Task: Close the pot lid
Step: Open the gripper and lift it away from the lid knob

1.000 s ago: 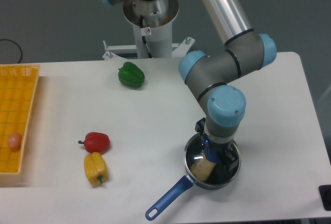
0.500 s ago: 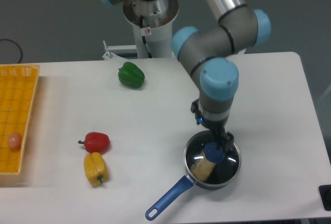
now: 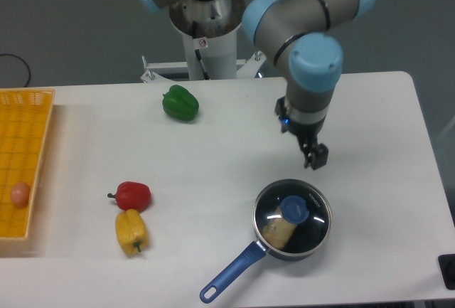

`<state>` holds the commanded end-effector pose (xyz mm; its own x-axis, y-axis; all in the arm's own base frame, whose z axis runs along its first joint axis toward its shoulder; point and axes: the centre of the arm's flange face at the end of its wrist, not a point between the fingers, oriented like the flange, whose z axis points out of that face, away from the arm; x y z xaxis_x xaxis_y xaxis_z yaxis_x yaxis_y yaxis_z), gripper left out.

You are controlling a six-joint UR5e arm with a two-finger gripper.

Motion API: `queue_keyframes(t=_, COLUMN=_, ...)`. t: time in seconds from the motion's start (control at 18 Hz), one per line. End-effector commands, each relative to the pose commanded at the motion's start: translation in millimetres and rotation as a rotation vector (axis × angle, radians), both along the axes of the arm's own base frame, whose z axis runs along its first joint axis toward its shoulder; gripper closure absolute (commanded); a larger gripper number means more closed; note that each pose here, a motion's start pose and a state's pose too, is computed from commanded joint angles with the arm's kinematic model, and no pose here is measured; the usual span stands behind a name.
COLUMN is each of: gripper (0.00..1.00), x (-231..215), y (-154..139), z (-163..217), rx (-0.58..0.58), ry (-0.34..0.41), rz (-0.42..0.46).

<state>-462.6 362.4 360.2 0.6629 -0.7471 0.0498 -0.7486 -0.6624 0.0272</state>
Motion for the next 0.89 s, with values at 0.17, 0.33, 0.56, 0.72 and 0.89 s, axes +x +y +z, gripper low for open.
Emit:
queue_keyframes(t=0.17, gripper=0.00, x=-0.5, y=-14.0, z=-13.6, rx=-0.023, ry=-0.039, rz=-0.011)
queue_keyframes(t=0.33, gripper=0.00, x=-4.8, y=-21.6, z=-22.7, rx=-0.061, ry=-0.040, rz=-0.004)
queue_keyframes(t=0.56, gripper=0.00, x=-12.0, y=-30.1, z=-25.4, rx=-0.056, ry=-0.050, rz=-0.018)
queue_keyframes(t=0.72, gripper=0.00, x=-14.2, y=-28.5, z=-23.3, rx=-0.036, ry=-0.045, rz=-0.037)
queue_keyframes(t=0.89, gripper=0.00, x=-17.2, y=-23.9, z=-24.0, rx=-0.010, ry=-0.043, rz=-0.038)
